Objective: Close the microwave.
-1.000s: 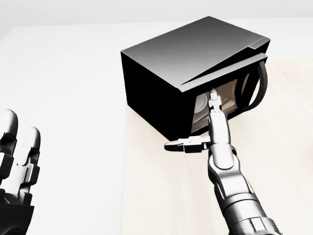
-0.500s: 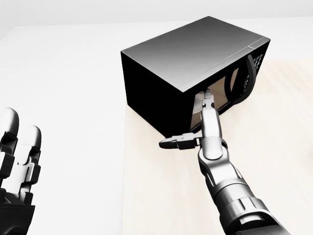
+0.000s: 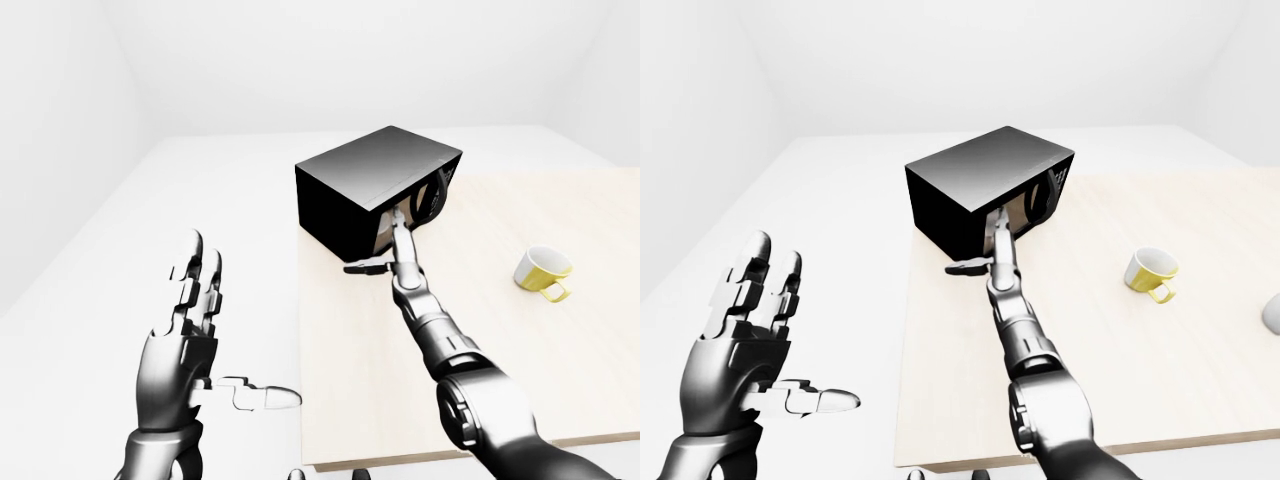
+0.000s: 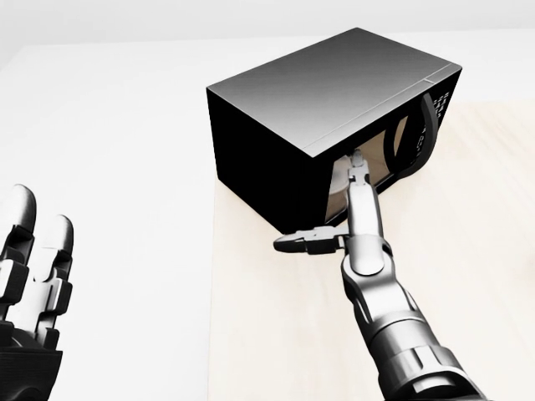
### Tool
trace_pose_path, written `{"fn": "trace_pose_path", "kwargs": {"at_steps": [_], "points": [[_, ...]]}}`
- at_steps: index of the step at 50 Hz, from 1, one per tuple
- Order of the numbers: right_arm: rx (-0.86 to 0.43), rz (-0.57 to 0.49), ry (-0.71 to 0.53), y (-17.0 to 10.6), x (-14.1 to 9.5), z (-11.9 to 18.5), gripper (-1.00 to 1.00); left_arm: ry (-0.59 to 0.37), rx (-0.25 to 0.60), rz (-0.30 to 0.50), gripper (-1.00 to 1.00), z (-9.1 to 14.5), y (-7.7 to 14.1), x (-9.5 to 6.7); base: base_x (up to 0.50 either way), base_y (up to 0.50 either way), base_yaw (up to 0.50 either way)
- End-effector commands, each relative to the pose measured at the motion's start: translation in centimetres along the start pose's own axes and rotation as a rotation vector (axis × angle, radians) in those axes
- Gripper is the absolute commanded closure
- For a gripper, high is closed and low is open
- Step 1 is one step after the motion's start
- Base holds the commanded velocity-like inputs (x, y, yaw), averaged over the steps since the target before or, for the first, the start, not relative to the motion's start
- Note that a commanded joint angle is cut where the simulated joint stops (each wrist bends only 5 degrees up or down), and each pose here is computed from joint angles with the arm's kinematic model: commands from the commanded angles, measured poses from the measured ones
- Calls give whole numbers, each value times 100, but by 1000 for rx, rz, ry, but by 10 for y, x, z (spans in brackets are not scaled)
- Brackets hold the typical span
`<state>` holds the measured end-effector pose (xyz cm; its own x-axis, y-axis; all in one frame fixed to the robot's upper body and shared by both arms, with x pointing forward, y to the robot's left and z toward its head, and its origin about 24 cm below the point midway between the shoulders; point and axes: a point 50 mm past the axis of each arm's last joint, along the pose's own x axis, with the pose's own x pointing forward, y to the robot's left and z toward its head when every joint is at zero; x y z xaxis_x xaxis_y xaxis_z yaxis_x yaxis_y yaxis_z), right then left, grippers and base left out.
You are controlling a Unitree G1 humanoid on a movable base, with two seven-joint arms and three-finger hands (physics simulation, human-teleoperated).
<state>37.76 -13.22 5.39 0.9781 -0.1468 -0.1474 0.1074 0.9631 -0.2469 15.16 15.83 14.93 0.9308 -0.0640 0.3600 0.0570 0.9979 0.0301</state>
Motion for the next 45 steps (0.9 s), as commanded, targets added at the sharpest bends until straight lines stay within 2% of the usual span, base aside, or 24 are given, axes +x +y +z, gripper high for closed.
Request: {"fn": "trace_pose_path", "kwargs": {"at_steps": [1, 3, 5, 6, 10, 14, 17, 18, 20, 28, 45], "points": [[44, 23, -316, -18, -35, 47, -100, 5, 0, -1, -100, -1, 0, 0, 0, 0, 0], [56, 21, -345, -24, -52, 52, -100, 5, 1, -1, -100, -1, 0, 0, 0, 0, 0], [59, 13, -427, -32, -70, 60, -100, 5, 0, -1, -100, -1, 0, 0, 0, 0, 0], [68, 3, -485, -39, -87, 64, -100, 3, 0, 0, -100, -1, 0, 0, 0, 0, 0], [75, -21, -580, -54, -131, 67, -100, 4, 2, 1, -100, -1, 1, 0, 0, 0, 0], [100, -51, -578, -70, -161, 57, -100, 8, 4, 0, -100, -2, 0, 0, 0, 0, 0], [114, -58, -491, -75, -168, 36, -100, 8, 3, 1, -100, -2, 0, 1, 0, 0, 0], [102, -67, -554, -76, -174, 49, -100, 11, -2, 2, -100, -4, 1, 1, 0, 0, 0], [113, -66, -571, -75, -178, 53, -100, 10, 0, 1, -100, -4, 0, 1, 0, 0, 0], [104, -41, -509, -66, -168, 41, -100, 6, -1, -2, -100, -4, 1, 2, 0, 0, 0], [101, -33, -507, -64, -169, 41, -100, 1, -1, -1, -100, -2, 1, 2, 0, 0, 0]]}}
